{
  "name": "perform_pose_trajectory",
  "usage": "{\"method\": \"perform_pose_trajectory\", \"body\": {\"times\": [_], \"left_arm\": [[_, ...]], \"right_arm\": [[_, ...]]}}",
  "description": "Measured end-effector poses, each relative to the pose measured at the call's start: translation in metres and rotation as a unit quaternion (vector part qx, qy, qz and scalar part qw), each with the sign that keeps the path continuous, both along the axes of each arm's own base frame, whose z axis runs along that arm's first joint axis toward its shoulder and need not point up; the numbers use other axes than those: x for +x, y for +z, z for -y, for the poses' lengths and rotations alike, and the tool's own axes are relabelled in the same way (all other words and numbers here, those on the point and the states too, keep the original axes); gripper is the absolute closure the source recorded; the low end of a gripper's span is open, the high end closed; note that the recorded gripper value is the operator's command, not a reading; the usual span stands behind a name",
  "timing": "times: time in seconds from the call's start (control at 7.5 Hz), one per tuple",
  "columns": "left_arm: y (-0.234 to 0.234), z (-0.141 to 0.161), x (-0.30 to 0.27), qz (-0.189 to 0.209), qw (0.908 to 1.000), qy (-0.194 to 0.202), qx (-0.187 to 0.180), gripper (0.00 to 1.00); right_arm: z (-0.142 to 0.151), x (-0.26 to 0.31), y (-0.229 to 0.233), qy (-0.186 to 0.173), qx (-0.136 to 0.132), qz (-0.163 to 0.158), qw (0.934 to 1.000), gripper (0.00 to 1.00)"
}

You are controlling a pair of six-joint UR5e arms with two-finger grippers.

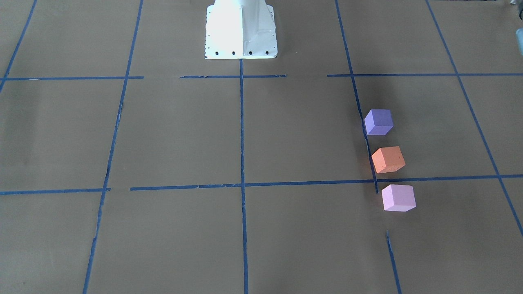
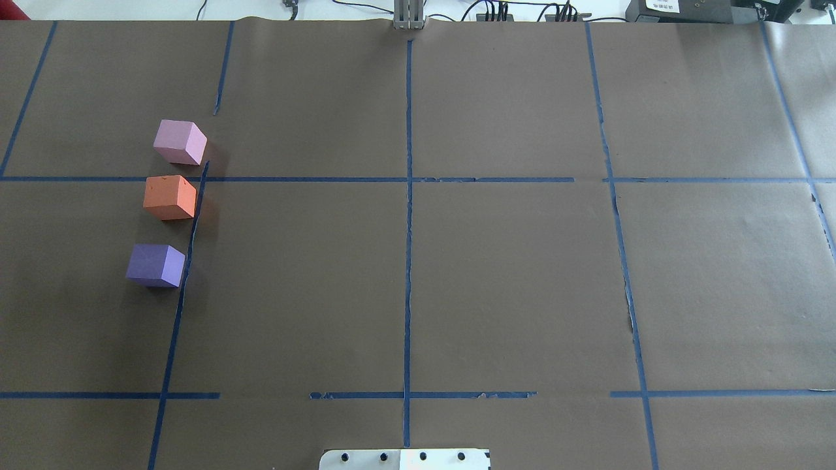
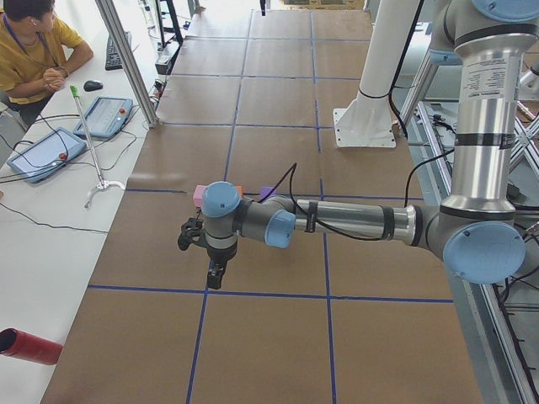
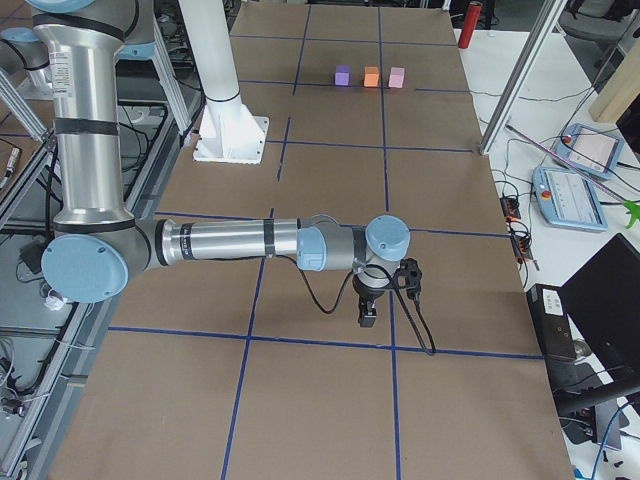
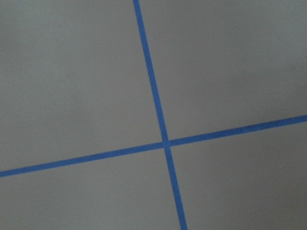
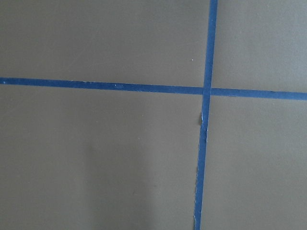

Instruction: Arrange blocks in a line

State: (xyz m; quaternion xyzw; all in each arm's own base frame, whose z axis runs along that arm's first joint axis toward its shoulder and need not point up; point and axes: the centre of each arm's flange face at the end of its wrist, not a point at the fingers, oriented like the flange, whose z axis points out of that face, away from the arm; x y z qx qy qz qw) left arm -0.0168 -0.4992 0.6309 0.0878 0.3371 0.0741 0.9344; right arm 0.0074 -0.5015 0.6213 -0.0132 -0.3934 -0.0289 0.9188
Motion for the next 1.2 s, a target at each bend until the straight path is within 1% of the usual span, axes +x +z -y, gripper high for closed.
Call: {"method": "perform_pose_trajectory", "body": {"times": [0.13,0.4,0.93,1.2], "left_arm": [[0.006,-0.007,-0.004,-0.005,0.9999,0.009,0.005,0.00],[0.012,-0.012,-0.015,-0.004,0.9996,0.021,0.018,0.00],[0.019,-0.014,-0.019,-0.002,0.9997,0.023,0.013,0.00],[0.013,-0.012,-0.019,-0.006,0.9995,0.024,0.018,0.00]], "right_arm": [[0.000,0.000,0.000,0.000,0.000,0.000,1.0000,0.00],[0.000,0.000,0.000,0.000,0.000,0.000,1.0000,0.00],[0.000,0.000,0.000,0.000,0.000,0.000,1.0000,0.00],[0.000,0.000,0.000,0.000,0.000,0.000,1.0000,0.00]]}}
